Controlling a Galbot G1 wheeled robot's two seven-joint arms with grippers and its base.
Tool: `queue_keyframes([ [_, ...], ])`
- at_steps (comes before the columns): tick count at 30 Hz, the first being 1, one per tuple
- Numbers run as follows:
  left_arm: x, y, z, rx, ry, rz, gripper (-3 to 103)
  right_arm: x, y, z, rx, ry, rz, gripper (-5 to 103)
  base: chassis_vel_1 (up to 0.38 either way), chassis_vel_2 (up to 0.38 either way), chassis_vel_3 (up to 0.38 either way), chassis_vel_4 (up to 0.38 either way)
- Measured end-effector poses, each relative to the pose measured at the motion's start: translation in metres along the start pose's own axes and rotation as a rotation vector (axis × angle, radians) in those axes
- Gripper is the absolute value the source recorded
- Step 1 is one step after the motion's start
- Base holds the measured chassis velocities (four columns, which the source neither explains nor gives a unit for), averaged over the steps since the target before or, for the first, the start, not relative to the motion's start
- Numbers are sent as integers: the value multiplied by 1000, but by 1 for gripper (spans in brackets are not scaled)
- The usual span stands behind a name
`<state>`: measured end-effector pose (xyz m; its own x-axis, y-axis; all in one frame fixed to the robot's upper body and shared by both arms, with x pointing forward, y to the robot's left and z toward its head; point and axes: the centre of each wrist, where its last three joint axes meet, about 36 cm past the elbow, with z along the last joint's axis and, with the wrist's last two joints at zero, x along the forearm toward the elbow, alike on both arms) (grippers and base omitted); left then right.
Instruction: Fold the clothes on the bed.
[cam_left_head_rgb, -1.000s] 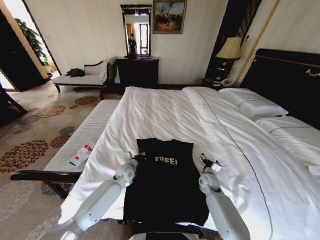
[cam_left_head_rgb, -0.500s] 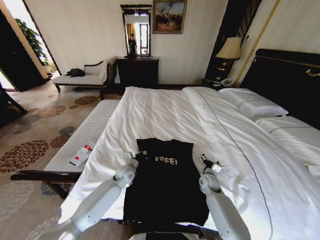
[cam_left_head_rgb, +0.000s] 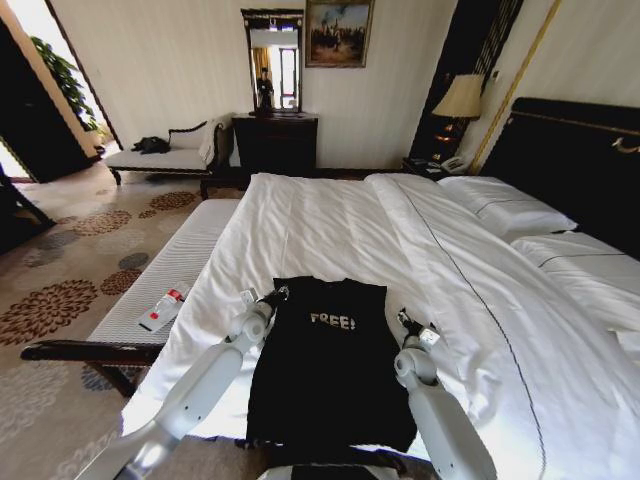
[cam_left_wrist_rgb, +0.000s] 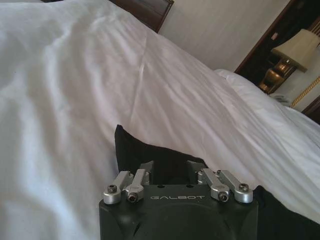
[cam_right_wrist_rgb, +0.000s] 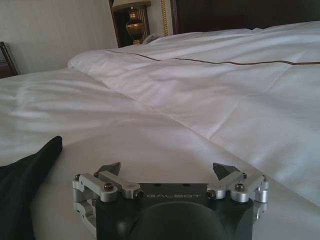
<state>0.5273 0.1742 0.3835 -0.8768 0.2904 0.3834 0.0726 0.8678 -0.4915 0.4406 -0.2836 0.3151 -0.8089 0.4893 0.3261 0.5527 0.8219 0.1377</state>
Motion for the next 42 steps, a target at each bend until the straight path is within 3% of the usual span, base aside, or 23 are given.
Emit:
queue_keyframes([
  [5,-6,3,8,-18,32,-12,64,3,-1,-1,-3,-1,2,100,0,0,0,0],
  [7,-6,4,8,-20,34,-13,64,3,-1,0,-3,-1,2,100,0,0,0,0],
  [9,-3,9,14,-40,55,-19,81,3,-3,0,-2,1,7,100,0,0,0,0],
  [11,-3,10,16,-46,59,-19,81,3,-3,0,-2,1,7,100,0,0,0,0],
  [14,0,9,23,-65,75,-13,96,3,-3,0,-2,3,9,100,0,0,0,0],
  [25,7,-7,43,-101,103,31,100,2,-6,0,1,6,18,100,0,0,0,0],
  [32,11,-32,55,-122,121,88,100,0,-11,-1,2,6,28,100,0,0,0,0],
  [42,16,-28,41,-133,94,82,100,-3,-16,0,9,9,39,100,0,0,0,0],
])
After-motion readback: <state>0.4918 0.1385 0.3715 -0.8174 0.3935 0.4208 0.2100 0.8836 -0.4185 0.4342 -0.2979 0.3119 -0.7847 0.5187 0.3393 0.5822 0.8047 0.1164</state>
